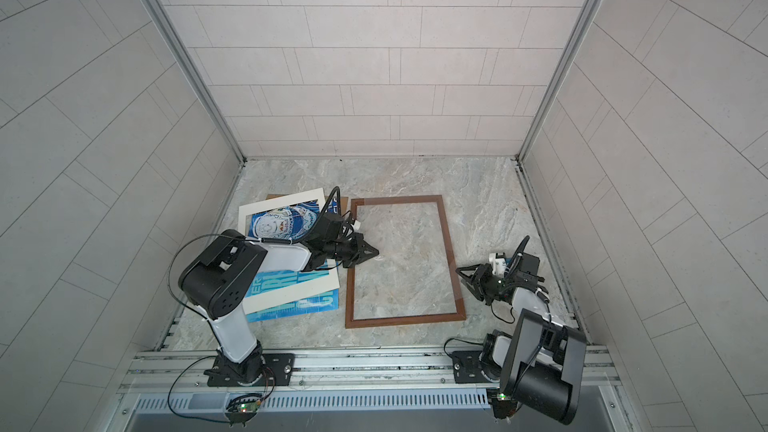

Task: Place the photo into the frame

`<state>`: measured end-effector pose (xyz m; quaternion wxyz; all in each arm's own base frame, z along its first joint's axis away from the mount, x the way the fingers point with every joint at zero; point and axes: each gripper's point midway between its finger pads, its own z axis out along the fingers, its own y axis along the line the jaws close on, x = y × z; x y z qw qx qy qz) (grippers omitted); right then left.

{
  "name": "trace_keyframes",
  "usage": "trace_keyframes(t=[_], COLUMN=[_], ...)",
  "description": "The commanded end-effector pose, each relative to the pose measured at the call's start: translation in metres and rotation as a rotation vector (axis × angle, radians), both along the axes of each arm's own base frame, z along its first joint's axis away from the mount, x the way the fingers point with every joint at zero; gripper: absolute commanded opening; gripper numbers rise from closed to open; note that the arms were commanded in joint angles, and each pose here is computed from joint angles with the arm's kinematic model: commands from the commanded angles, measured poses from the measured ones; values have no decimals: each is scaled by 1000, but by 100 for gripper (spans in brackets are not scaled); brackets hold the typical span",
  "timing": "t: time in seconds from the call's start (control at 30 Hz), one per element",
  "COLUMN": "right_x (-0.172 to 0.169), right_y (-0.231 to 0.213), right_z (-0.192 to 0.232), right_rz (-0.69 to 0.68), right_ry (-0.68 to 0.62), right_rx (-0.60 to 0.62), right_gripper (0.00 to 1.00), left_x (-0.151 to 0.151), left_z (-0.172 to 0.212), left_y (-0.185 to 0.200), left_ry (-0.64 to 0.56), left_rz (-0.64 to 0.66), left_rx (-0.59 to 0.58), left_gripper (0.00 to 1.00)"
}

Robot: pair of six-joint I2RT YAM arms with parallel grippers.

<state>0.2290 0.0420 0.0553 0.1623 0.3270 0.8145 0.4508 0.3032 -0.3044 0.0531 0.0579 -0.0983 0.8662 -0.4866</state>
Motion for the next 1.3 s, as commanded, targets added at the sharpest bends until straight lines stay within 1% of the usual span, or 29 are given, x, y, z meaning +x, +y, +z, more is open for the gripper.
trace_keyframes(t=[0.0,0.07,0.13,0.2,0.3,0.37,0.47,0.67,0.83,0.9,0.97,1.13,1.27], right_x=[-1,-6,-7,-8,-7,-6,-3,7,2,-4,-10,-20,-21], right_y=[10,10,9,11,15,15,14,12,17,19,22,24,28], right_z=[8,3,-2,-5,-5,-4,-1,9,12,10,8,9,12], right_rz=[51,65,64,71,95,105,102,98,102,100,98,134,156], right_ry=[-1,20,35,50,61,64,60,42,55,59,60,39,22], right_rx=[-9,-44,-50,-35,-30,-29,-22,-13,26,30,25,-39,-65], right_gripper=[37,37,35,31,18,5,0,0,0,0,0,0,0], left_x=[-2,-2,-4,-4,-5,-4,-1,6,-2,-10,-18,-26,-25], left_z=[7,9,13,16,22,27,30,34,39,35,27,11,8], left_y=[-2,-3,-4,-4,-4,-5,-6,-2,0,5,12,29,30], left_ry=[10,33,47,54,60,56,47,36,48,50,39,-12,-38], left_rz=[4,17,22,28,32,29,20,18,1,-7,-16,-37,-39], left_rx=[-36,-57,-79,-86,-95,-104,-100,-104,-111,-86,-37,101,110], left_gripper=[0,0,0,0,0,0,0,0,0,0,0,0,0])
